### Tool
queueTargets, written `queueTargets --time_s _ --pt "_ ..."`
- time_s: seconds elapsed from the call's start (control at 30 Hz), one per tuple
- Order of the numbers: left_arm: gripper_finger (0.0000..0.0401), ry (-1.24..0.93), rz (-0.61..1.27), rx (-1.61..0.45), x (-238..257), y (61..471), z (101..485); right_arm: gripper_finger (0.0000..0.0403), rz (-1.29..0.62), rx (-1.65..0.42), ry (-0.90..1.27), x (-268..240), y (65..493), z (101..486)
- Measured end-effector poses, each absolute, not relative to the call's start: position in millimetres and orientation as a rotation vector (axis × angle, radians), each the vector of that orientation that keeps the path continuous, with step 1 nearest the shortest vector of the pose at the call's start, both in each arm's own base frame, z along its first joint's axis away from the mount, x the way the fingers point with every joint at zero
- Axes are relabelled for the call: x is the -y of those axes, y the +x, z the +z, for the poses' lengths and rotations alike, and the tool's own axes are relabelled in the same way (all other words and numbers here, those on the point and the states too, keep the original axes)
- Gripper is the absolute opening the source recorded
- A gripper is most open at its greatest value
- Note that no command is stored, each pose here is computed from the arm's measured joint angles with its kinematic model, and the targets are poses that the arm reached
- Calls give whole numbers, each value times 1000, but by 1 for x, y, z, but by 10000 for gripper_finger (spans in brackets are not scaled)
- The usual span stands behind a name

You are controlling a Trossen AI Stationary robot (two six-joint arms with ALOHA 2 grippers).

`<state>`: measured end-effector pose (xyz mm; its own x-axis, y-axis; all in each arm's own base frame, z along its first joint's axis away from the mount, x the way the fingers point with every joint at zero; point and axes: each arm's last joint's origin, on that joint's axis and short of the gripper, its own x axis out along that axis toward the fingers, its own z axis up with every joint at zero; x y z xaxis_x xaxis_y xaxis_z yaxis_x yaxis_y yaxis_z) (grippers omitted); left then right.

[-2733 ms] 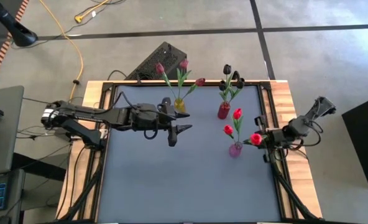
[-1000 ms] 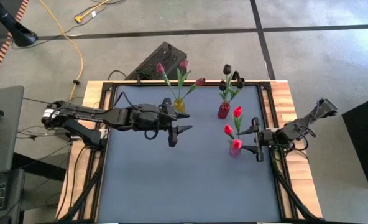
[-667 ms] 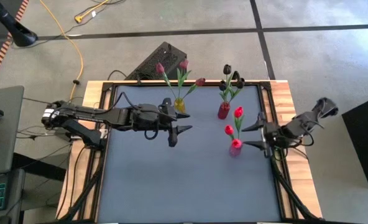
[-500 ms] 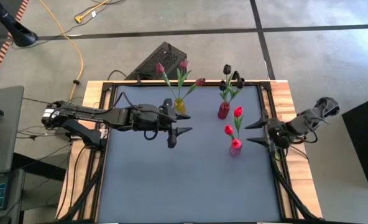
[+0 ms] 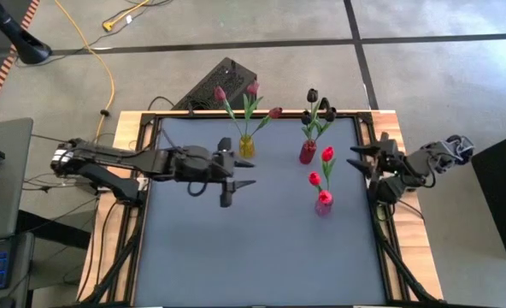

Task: Sort flowers into vase by color
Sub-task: Return to Home Position

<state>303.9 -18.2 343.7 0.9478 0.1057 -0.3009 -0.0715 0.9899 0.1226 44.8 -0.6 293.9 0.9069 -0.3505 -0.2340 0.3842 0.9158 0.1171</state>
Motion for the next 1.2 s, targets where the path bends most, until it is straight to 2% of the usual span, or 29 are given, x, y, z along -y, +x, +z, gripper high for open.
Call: queueTargets --time_s 0.17,0.37,0.5,0.7,0.77,0.97,1.1,1.2 --pt "184 99 150 -181 3 257 333 173 -445 -190 180 5 40 294" --pt "155 1 232 -73 -14 194 304 24 -512 -161 210 10 34 294" --pt "131 -52 246 -30 -14 163 286 19 -535 -155 222 10 36 290" --pt "90 -83 227 71 -12 130 274 17 -450 -213 212 3 54 263" --pt "75 -77 210 96 -11 122 271 17 -430 -195 218 3 54 265" --pt "32 -93 182 124 -10 110 255 17 -217 -144 190 -5 64 258" --pt "6 -95 184 110 -10 109 242 17 -102 -147 146 -12 76 235" --pt "2 -96 184 99 -10 108 234 17 -70 -142 158 -14 80 221"
